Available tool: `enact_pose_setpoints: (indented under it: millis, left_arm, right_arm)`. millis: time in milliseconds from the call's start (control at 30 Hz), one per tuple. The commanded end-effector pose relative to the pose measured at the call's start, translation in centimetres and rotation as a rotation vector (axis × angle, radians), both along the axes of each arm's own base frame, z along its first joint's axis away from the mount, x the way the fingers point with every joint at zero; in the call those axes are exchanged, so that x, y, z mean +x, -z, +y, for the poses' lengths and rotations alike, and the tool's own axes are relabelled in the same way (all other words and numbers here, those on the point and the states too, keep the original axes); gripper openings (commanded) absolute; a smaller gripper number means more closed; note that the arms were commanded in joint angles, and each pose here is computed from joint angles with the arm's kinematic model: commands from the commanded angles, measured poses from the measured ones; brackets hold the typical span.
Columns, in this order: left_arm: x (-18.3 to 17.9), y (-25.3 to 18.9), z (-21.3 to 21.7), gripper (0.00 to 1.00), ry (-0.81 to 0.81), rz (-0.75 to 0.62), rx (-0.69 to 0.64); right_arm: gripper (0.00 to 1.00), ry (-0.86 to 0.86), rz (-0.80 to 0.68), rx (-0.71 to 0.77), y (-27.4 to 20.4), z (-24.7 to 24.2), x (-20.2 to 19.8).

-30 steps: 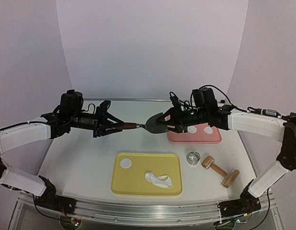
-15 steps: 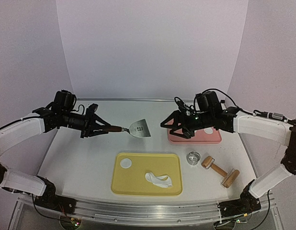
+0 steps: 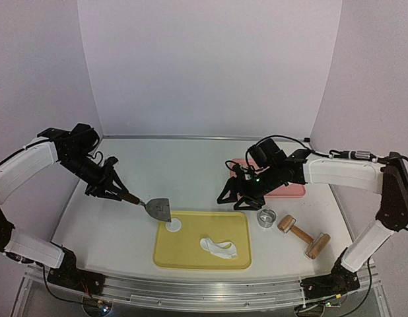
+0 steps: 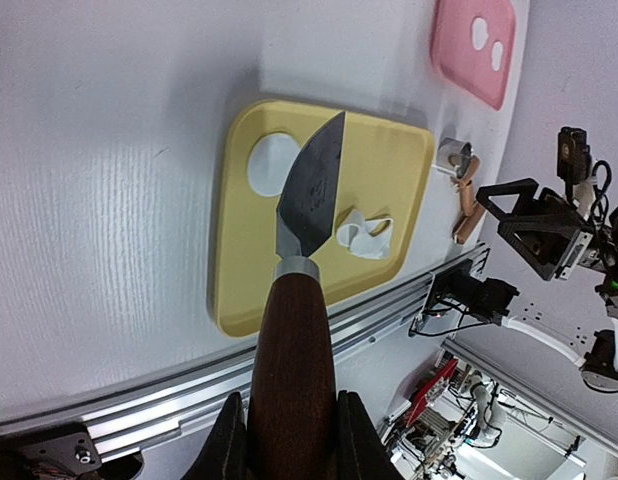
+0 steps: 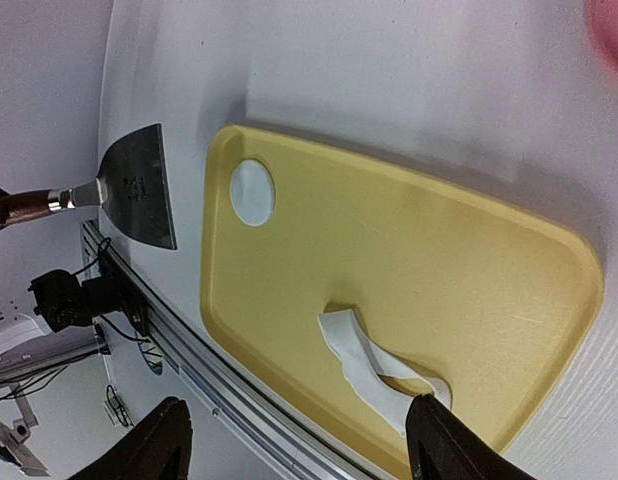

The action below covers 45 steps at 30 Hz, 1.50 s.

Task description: Roll out the dumpling wrappers from the dough

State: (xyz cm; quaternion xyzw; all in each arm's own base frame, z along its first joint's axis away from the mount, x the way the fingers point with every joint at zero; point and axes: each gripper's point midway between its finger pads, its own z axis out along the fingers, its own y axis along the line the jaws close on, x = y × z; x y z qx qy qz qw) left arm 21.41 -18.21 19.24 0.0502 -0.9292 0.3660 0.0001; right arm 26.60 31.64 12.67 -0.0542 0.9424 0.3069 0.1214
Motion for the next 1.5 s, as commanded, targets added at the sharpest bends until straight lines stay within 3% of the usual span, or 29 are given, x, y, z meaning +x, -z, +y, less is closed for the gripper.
enact_pose_setpoints:
  millis: [0, 833, 1467]
  left_arm:
    - [-0.7, 0.7, 0.8, 0.0, 0.026, 0.034, 0.06]
    - [0.9, 3.5, -0.7, 0.0, 0.09, 0.067, 0.284]
    - [0.6, 4.9, -1.4, 0.0, 0.08, 0.1, 0.257]
  right_arm:
    - [0.74, -0.055, 0.011, -0.034, 0.8, 2.5, -0.8]
    - [0.72, -0.049, 0.087, -0.113, 5.0, 3.6, -1.3]
    - [0.71, -0.037, 0.086, -0.138, 5.6, 2.8, -1.6]
